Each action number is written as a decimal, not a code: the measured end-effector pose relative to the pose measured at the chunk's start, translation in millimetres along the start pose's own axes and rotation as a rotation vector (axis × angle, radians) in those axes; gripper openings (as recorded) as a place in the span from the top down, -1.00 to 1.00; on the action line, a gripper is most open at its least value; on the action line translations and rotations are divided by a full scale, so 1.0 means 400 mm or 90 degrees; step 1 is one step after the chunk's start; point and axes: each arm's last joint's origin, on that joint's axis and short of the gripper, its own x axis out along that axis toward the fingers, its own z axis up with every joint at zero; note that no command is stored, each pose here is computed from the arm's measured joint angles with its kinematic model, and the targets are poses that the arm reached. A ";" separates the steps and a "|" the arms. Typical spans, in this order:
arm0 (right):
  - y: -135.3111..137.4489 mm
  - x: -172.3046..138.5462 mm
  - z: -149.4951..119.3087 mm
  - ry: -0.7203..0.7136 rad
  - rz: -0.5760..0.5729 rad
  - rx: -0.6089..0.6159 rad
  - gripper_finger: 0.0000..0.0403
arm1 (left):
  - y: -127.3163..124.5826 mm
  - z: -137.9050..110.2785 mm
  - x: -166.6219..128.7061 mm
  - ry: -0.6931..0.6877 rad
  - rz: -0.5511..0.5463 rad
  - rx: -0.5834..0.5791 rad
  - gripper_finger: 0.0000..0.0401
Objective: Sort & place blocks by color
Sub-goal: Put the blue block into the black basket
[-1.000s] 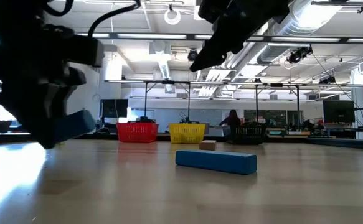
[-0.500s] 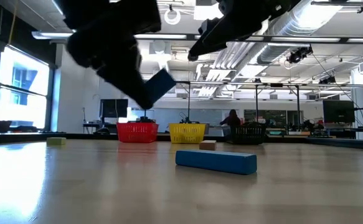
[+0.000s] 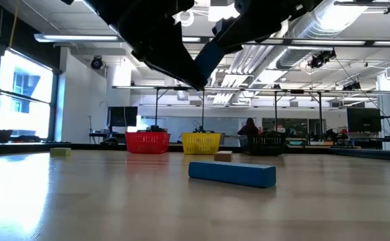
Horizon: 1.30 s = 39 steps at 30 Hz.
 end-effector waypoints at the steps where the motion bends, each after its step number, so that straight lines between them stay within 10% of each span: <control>1: 0.000 0.000 0.000 0.000 0.000 0.000 -0.09 | 0.001 0.002 0.001 -0.003 -0.001 -0.001 0.48; 12: -0.001 0.000 -0.001 0.005 -0.021 0.000 -0.05 | 0.016 0.033 0.005 -0.072 0.013 -0.017 0.48; 21: -0.006 0.000 -0.002 0.014 -0.053 0.015 0.47 | 0.037 0.033 0.015 -0.068 0.020 -0.046 0.39; 39: -0.041 -0.012 -0.052 0.147 -0.232 0.125 0.47 | 0.124 0.016 0.050 -0.008 0.059 -0.178 -0.01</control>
